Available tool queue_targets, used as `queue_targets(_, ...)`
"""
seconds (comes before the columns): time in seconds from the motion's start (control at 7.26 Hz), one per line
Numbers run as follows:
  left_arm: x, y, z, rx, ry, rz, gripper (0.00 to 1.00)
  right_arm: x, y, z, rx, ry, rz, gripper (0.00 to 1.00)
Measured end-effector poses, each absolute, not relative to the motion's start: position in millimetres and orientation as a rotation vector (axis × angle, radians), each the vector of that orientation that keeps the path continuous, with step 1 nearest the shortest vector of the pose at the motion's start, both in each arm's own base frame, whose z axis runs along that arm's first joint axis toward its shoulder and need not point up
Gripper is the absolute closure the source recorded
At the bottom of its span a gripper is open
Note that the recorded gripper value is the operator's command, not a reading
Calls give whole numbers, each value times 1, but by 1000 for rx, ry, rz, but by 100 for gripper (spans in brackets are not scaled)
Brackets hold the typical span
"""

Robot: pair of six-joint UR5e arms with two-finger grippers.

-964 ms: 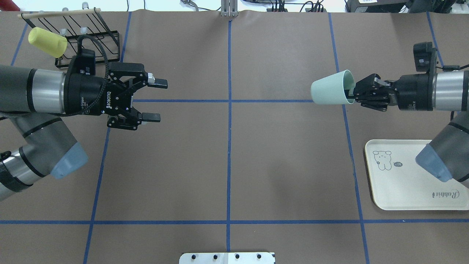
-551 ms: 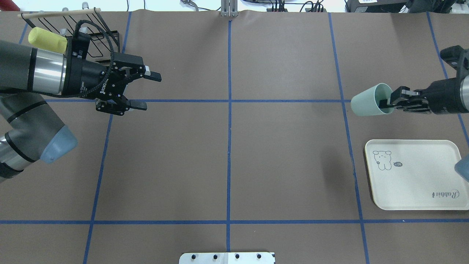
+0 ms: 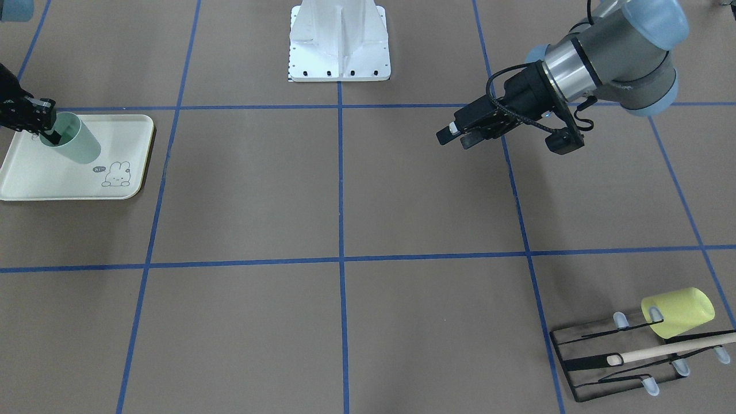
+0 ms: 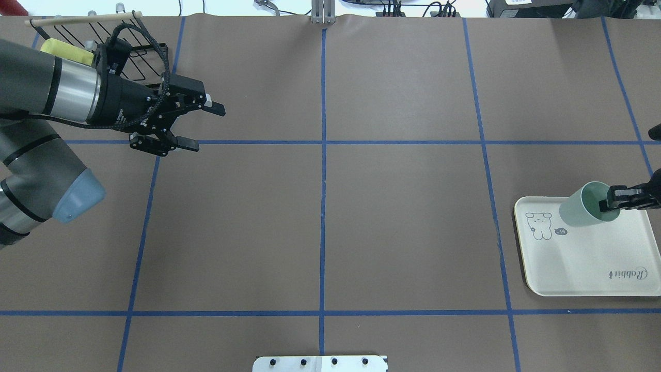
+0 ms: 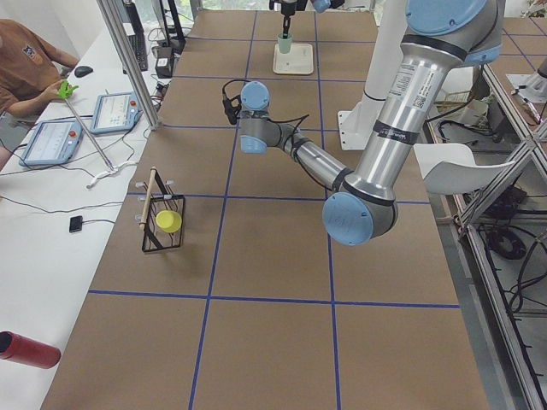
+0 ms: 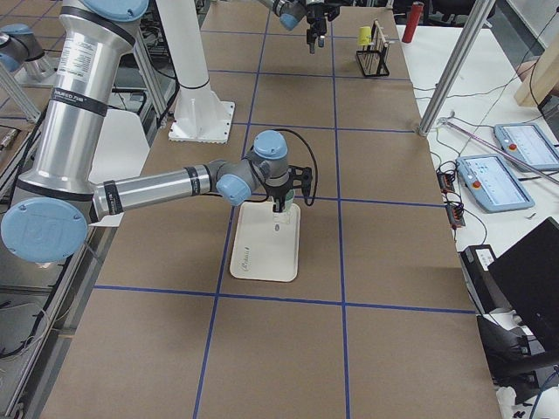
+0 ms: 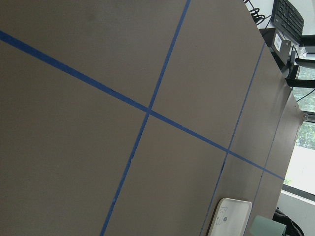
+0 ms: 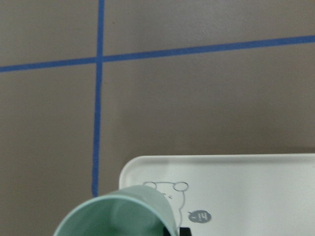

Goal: Left arm grabs green cup and hands to right arm on tray

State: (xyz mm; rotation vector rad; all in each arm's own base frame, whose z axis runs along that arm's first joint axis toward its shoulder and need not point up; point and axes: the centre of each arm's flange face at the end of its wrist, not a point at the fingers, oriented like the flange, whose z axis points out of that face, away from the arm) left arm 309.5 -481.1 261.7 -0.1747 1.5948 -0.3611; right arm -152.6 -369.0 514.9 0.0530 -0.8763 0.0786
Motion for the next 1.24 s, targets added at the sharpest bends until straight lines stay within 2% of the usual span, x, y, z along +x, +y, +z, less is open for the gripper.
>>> queue_targets(0.41, 310, -483, 262, -176, 1591, -361, 0, -155, -366, 565, -22, -827, 77, 100)
queue_targets(1.1, 311, -483, 258, -176, 1592, -361, 0, -155, -361, 601, -74, -815, 77, 100)
queue_targets(1.24, 311, -483, 258, -177, 1591, -361, 0, -155, -361, 605, -77, -814, 78, 75)
